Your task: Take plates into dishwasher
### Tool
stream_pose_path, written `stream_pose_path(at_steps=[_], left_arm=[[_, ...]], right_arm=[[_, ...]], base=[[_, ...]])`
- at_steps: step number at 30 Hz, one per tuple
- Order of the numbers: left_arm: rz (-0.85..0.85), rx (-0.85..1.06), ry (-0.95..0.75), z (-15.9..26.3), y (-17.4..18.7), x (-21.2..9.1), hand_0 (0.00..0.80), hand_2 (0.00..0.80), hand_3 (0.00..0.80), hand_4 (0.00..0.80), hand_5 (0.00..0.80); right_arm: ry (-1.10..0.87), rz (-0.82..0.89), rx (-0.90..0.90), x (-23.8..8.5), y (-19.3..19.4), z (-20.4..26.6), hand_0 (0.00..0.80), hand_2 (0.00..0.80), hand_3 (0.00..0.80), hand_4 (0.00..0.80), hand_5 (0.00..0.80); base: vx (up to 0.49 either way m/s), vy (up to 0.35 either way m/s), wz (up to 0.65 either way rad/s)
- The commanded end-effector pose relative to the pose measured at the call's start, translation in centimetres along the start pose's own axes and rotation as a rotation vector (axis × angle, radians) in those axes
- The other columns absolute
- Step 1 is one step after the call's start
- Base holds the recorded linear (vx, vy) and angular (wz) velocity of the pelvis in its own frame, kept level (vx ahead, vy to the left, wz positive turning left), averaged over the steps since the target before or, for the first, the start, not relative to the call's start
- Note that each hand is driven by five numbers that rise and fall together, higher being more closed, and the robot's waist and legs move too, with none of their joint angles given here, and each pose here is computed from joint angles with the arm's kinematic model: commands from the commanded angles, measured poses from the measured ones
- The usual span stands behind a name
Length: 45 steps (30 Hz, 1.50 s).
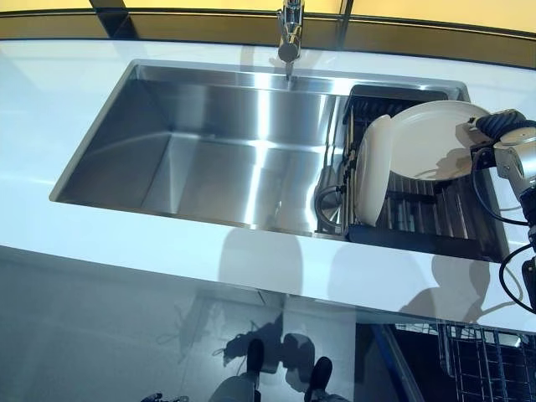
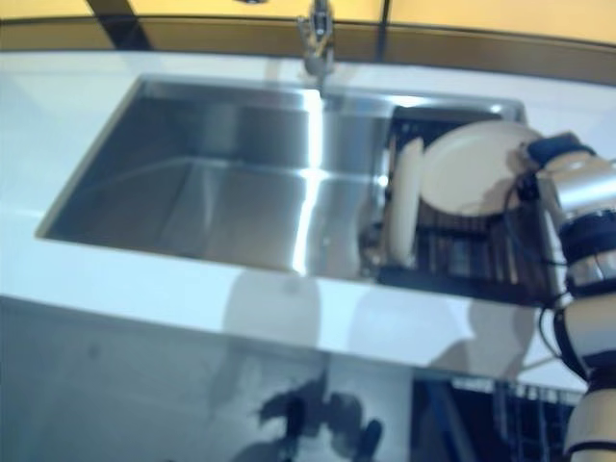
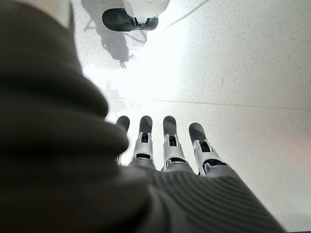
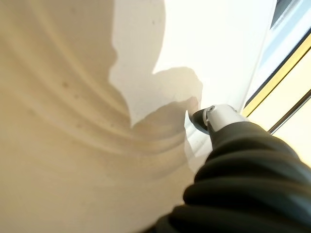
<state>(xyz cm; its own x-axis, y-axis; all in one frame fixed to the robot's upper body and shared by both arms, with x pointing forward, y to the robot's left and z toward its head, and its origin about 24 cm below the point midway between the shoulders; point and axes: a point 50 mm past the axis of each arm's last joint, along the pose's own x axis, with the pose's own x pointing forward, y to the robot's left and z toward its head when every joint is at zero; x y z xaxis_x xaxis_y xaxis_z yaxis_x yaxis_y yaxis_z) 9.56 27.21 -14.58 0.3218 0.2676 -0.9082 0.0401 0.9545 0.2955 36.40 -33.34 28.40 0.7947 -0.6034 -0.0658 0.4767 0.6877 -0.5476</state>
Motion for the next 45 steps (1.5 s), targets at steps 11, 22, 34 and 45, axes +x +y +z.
stream_pose_path(at_steps=[11, 22, 34, 45], left_arm=[[0.015, 0.072, 0.070, -3.0, 0.2, -0.4, 0.000, 0.000, 0.000, 0.000, 0.000], [0.054, 0.096, 0.099, -3.4, 0.9, -0.5, 0.000, 0.000, 0.000, 0.000, 0.000], [0.052, 0.127, 0.095, -2.1, 1.7, -0.5, 0.000, 0.000, 0.000, 0.000, 0.000], [0.071, 0.258, -0.046, 3.1, 3.7, -0.3, 0.000, 0.000, 0.000, 0.000, 0.000]], right_arm=[[-0.209, -0.350, -0.053, -1.9, -7.4, 4.7, 0.800, 0.800, 0.800, 0.800, 0.800], [-0.340, -0.696, -0.467, -5.0, -12.8, 7.6, 0.800, 0.800, 0.800, 0.800, 0.800], [-0.476, -1.091, -1.165, -9.2, -14.4, 9.9, 0.800, 0.800, 0.800, 0.800, 0.800], [-0.480, -0.923, -1.070, -7.8, -13.4, 5.3, 0.800, 0.800, 0.800, 0.800, 0.800]], base=[[0.000, 0.000, 0.00], [-0.001, 0.009, -0.03], [-0.035, 0.037, -0.08], [-0.064, 0.140, -0.23]])
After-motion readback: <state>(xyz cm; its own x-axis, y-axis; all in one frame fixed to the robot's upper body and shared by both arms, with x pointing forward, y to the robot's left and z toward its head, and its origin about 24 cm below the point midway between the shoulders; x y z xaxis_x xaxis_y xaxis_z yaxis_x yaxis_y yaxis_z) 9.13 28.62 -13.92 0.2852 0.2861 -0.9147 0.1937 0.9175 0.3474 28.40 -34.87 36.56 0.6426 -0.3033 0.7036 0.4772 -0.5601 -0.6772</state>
